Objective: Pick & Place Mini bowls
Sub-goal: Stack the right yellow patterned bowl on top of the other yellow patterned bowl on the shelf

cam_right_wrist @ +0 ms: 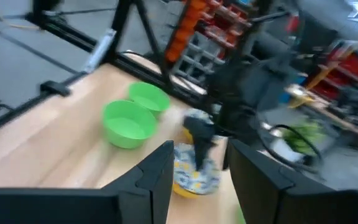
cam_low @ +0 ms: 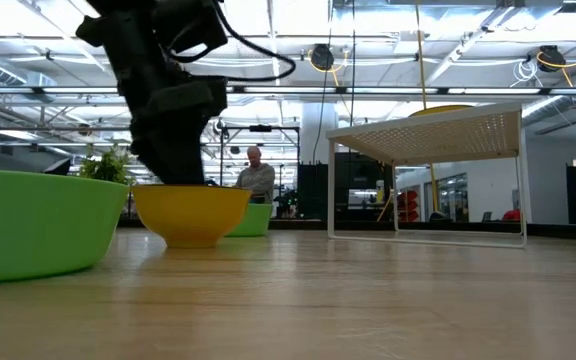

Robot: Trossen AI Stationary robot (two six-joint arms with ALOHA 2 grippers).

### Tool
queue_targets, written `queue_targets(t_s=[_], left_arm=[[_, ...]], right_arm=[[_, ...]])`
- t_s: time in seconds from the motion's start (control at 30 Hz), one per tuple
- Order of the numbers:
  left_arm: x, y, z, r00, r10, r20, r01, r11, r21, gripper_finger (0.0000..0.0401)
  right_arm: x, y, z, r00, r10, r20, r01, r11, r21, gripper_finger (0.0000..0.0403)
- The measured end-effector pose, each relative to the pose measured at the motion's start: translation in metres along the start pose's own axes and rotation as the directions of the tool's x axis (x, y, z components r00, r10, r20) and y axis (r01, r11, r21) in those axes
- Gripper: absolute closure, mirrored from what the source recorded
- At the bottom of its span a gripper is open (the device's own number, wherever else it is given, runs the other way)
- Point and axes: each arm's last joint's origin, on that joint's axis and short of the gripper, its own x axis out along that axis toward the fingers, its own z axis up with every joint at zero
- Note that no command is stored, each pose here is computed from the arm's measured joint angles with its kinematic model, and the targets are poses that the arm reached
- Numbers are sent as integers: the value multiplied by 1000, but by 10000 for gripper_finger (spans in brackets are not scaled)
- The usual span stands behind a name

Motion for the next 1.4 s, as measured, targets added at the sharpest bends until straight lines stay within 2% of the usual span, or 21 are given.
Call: queue_targets(t_s=[0.17,0.27,0.37,0.47,0.57,0.67,0.83,0.97,1.17,1.4], left_arm=[[0,-3,3,999,-27,26,27,1000,-3,54],[0,-1,1,1000,-14,5,14,1000,0,54],[0,0,-2,1000,0,-17,0,1000,1,54],[0,1,-3,1000,4,-29,-4,1000,-27,54],[0,0,-4,997,-42,-70,38,998,-57,54],[0,0,-7,992,-65,-110,57,995,-76,54],[0,0,-7,992,-65,-108,46,984,-172,54],[0,-1,-7,996,-27,-88,11,983,-182,54],[-1,8,-13,987,41,-155,-87,948,-307,54],[-1,10,-15,982,53,-181,-102,957,-271,54]], right_arm=[[-30,-15,20,976,-216,37,214,976,40,264],[-54,-24,27,959,-277,62,274,960,54,264],[-70,-31,28,964,-255,81,250,966,66,264],[-76,-30,16,973,-218,73,213,975,67,264],[-77,-26,4,973,-217,72,215,976,34,264],[-80,-29,6,965,-237,112,233,971,43,264],[-79,-29,8,962,-242,130,240,970,32,264],[-77,-29,11,957,-251,148,256,967,-18,264],[-74,-28,15,948,-267,173,283,957,-69,264],[-70,-25,14,952,-261,161,278,956,-91,264]])
